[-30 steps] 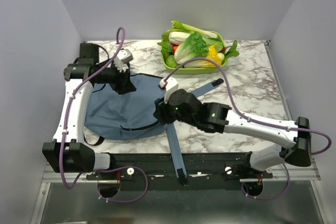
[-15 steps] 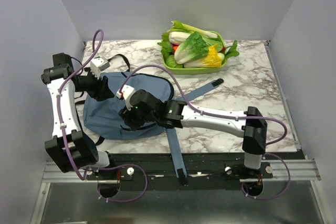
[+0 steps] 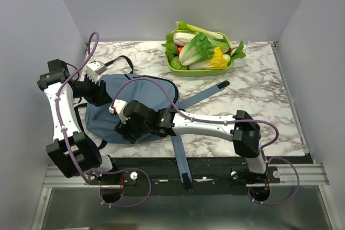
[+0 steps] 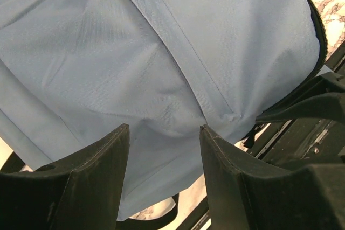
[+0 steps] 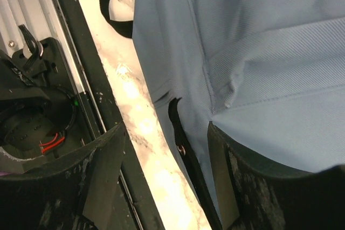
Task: Pack the student bag
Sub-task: Zip the student bag at the center of the board.
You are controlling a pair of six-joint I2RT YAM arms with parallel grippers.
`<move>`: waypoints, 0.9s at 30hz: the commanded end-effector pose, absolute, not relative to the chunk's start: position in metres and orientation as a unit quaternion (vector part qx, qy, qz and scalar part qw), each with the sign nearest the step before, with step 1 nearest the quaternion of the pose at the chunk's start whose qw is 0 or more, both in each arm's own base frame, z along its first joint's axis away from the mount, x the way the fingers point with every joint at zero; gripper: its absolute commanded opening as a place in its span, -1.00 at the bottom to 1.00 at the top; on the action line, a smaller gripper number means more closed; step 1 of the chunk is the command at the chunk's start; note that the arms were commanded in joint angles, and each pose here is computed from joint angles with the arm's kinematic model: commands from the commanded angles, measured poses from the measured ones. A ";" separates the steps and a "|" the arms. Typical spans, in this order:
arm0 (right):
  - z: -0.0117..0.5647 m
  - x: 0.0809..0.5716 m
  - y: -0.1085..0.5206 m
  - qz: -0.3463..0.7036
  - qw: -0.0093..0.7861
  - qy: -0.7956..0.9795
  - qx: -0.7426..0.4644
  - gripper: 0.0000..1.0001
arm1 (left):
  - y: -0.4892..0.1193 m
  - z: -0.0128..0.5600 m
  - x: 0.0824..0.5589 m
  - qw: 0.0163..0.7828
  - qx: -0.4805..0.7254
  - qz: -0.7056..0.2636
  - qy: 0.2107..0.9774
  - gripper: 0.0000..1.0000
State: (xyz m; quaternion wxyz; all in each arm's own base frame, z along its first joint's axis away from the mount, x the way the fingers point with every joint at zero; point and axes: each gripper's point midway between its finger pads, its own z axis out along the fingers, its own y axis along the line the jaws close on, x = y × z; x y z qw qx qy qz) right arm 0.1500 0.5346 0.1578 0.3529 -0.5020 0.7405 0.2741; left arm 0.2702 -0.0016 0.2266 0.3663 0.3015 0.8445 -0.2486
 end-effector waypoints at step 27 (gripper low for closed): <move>0.136 0.166 0.536 0.211 0.367 0.768 -0.481 -0.98 | -0.021 0.223 0.230 0.352 0.331 -0.276 0.831 0.17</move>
